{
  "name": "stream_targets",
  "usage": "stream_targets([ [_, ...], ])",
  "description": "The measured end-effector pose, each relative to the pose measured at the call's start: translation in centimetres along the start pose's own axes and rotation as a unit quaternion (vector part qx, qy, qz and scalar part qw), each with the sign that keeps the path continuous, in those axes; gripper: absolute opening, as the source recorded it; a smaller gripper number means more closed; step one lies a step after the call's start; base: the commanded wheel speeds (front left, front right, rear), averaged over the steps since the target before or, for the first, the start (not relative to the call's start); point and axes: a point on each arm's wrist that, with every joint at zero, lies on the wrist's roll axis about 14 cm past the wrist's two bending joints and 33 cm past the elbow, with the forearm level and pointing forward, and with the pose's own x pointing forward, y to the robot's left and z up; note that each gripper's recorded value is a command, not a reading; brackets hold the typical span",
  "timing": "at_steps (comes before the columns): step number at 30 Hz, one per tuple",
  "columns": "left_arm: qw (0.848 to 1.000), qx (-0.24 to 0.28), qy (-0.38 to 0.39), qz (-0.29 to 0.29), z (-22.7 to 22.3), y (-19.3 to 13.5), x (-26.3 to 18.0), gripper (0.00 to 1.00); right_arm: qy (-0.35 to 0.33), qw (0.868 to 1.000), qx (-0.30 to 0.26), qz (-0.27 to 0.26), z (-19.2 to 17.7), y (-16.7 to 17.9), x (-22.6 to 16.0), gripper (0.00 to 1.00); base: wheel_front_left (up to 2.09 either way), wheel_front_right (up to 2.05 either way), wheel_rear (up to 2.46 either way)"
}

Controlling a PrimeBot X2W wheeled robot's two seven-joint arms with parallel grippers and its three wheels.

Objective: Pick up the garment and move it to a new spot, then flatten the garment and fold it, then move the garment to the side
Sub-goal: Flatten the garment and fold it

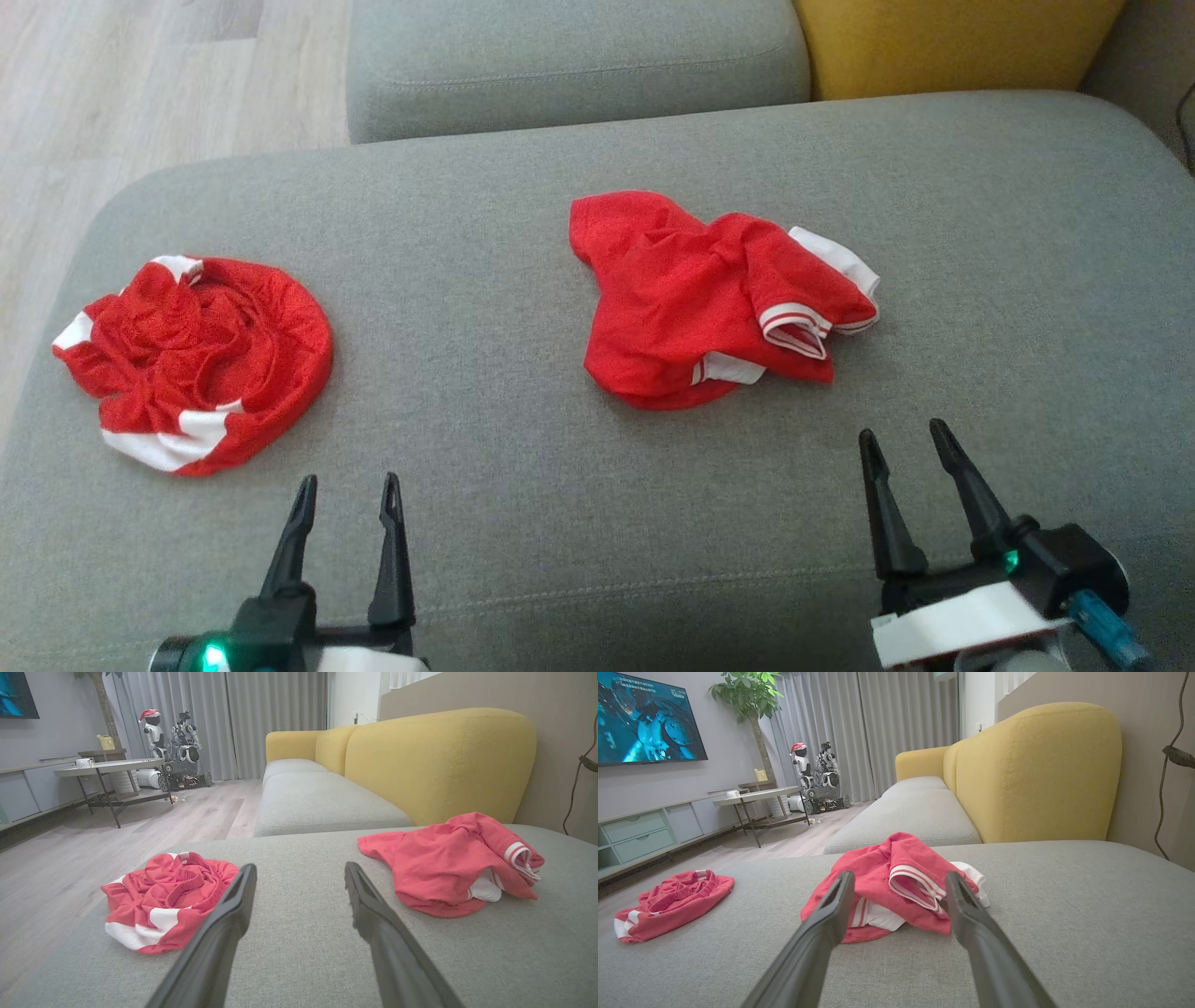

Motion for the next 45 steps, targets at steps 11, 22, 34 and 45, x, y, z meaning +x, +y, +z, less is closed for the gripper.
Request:
stream_targets([
  [11,0.999,-0.008,0.019,-0.034,-1.1,-1.9,0.3,1.00,0.003,1.000,0.002,-0.004,-0.2,-0.3,0.3,1.00,0.00,0.00,0.00],
  [22,0.953,-0.002,0.025,-0.301,-2.7,-14.0,2.5,1.00,-0.075,0.997,-0.012,-0.030,4.9,-2.8,3.0,1.00,0.00,0.00,0.00],
  [34,0.874,0.082,0.003,-0.479,-6.2,-23.7,8.9,1.00,-0.070,0.991,-0.027,-0.111,4.6,-9.2,4.6,1.00,0.00,0.00,0.00],
  [45,0.849,0.143,0.038,-0.507,-12.7,-26.3,13.3,1.00,-0.035,0.986,-0.027,-0.160,2.5,-12.7,4.3,1.00,0.00,0.00,0.00],
])
